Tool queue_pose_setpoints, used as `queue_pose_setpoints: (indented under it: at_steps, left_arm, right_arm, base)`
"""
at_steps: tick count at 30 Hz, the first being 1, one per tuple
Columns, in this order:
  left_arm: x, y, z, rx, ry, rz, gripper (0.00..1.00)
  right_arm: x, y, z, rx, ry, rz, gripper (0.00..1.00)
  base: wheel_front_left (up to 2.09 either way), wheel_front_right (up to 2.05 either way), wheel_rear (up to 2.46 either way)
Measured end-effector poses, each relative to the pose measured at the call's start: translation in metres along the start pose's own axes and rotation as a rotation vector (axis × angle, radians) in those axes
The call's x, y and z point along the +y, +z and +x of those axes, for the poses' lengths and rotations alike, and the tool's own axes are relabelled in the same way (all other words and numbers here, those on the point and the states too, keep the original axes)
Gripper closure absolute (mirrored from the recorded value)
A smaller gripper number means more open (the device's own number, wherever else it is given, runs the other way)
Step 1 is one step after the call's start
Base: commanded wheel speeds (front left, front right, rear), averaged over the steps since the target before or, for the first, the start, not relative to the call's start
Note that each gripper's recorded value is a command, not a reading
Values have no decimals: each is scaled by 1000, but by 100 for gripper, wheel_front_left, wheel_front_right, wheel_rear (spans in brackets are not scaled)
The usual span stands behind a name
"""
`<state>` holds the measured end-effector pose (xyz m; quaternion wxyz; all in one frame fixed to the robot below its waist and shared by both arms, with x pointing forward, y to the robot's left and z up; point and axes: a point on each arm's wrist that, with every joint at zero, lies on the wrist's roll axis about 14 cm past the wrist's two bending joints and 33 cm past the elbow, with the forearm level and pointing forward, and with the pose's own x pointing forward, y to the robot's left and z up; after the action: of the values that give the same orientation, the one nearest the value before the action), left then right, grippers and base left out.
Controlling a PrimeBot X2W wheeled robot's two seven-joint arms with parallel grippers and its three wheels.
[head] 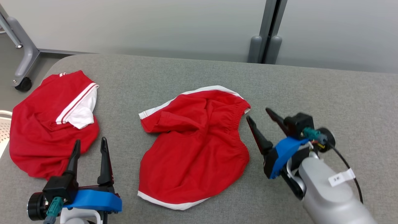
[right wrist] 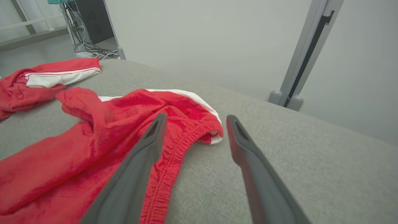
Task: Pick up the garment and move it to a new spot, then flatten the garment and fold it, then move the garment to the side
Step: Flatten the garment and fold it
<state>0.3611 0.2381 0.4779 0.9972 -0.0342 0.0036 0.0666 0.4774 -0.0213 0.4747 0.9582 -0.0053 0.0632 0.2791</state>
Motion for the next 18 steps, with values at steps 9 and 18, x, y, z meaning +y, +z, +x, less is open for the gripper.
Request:
queue_pose_setpoints:
  at_steps: [9, 18]
  left_arm:
    - [1, -3, 0, 9, 1, 1, 0]
    - [7, -6, 1, 20, 18, 1, 0]
  right_arm:
    - [33, -73, -24, 185, 49, 53, 0]
    - [52, -98, -26, 279, 90, 74, 100]
  base:
    - [0, 0, 0]
    - [0, 0, 0]
